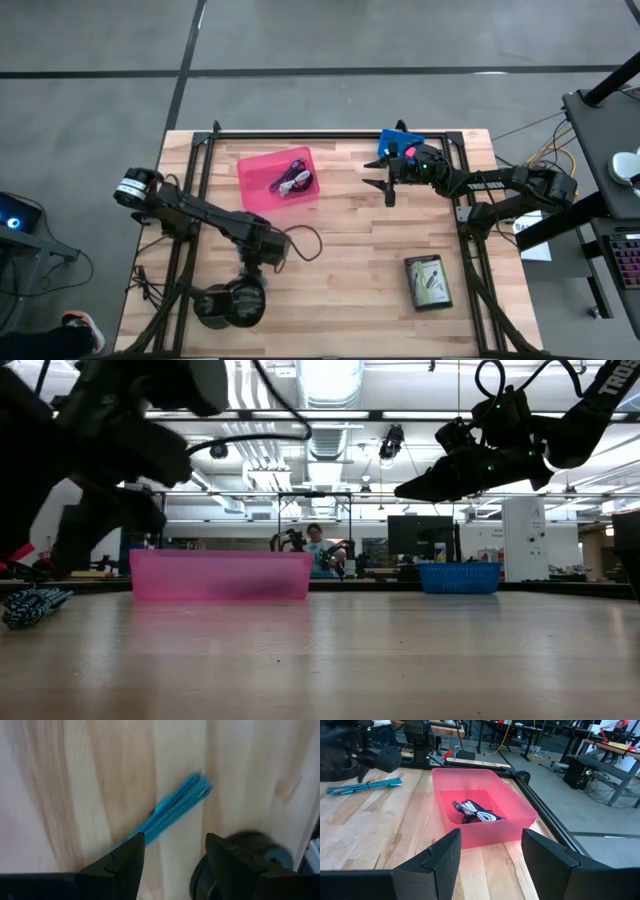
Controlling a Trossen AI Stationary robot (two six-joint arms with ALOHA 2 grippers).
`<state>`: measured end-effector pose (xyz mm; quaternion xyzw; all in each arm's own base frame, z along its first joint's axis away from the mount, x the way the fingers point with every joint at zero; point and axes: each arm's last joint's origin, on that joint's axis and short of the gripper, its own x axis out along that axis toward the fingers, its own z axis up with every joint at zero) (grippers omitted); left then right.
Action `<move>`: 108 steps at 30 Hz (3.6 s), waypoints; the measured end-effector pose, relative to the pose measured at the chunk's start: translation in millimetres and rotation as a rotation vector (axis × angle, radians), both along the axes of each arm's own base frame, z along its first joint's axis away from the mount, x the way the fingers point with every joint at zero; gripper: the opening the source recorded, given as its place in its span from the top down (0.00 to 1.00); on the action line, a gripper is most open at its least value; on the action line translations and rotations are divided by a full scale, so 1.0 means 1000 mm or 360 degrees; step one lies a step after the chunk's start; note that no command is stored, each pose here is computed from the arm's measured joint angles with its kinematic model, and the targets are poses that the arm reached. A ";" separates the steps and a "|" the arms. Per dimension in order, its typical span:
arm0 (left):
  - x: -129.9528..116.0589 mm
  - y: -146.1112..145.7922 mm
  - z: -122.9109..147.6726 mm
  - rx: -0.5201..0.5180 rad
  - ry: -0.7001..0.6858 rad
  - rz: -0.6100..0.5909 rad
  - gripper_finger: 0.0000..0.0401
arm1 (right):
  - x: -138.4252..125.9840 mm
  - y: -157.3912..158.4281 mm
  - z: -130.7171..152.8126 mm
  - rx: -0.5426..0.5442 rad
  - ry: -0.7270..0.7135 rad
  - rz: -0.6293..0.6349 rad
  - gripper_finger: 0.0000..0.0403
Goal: Pick and place items into bin
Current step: Put the blue cable wire into the pink bin, then return to Home Position
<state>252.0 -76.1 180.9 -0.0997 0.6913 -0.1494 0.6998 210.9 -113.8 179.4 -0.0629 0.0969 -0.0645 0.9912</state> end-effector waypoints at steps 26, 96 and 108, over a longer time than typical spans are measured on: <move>-0.004 0.003 -0.041 0.0178 0.0065 -0.0160 0.52 | 0.000 0.000 0.000 -0.0002 0.0000 0.0001 0.51; 0.042 0.142 0.040 0.1756 -0.0749 0.1446 0.72 | 0.000 0.000 -0.002 0.0013 0.0032 0.0002 0.51; 0.069 0.141 0.048 0.1501 -0.1203 0.0991 0.62 | 0.000 0.000 -0.002 0.0013 0.0032 0.0003 0.51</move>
